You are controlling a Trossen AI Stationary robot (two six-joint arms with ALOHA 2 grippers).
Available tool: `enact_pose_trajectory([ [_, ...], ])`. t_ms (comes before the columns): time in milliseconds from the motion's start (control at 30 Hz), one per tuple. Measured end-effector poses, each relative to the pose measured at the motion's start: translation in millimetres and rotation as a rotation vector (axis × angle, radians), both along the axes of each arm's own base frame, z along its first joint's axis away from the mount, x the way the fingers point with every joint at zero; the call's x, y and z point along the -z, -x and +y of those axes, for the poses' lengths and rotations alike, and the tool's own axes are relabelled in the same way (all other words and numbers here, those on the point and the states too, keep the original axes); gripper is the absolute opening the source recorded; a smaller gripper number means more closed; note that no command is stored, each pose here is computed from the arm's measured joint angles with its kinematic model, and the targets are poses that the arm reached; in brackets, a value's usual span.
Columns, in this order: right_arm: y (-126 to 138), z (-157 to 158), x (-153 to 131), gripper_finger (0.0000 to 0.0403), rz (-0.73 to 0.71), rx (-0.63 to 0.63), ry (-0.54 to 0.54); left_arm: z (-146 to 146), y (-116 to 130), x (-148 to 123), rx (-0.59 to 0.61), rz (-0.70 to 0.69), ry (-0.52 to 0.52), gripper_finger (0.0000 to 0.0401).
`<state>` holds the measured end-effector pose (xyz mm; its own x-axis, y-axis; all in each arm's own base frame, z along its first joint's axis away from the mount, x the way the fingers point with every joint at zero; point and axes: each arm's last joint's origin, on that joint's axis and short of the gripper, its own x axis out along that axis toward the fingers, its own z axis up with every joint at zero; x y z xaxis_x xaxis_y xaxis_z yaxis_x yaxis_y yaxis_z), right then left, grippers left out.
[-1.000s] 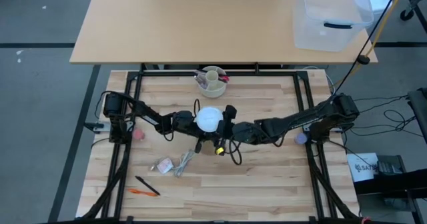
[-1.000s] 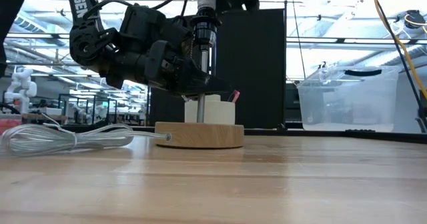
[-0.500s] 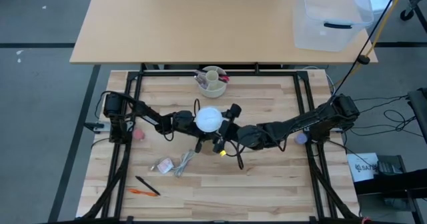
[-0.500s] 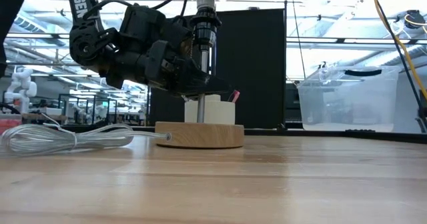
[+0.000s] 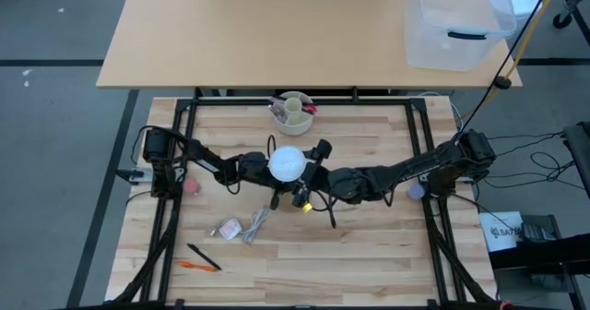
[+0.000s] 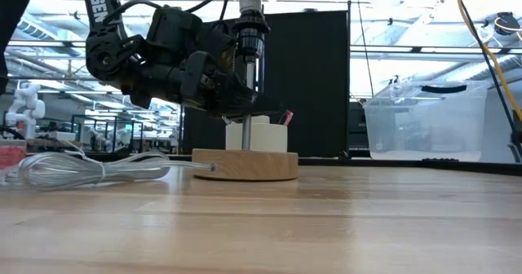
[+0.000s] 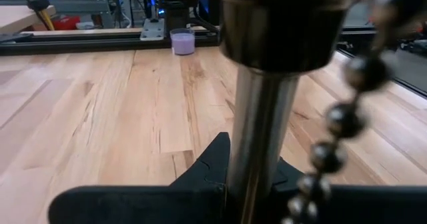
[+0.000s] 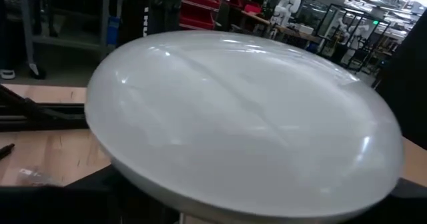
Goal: Screw lightbulb
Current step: Remove the lightbulb from the wooden lamp
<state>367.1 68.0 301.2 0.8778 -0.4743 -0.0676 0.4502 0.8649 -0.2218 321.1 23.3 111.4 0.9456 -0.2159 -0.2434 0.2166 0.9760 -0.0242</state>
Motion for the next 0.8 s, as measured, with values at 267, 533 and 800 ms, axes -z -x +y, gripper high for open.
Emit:
enact_pose_trajectory([
  [267, -0.8, -4.8, 0.2, 0.0284, 0.008, 0.012, 0.012, -0.1, 0.0, 0.0, 0.001, 0.000, 0.001, 0.0022],
  [533, 0.0, -5.6, -1.0, 0.0269, 0.014, 0.010, 0.020, -1.7, 0.2, -0.1, 0.051, -0.001, 0.013, 0.0022],
  [800, 5.7, -10.7, -5.0, 0.0267, 0.056, -0.110, -0.035, -6.3, 1.7, 0.1, 0.197, 0.001, 0.051, 0.0022],
])
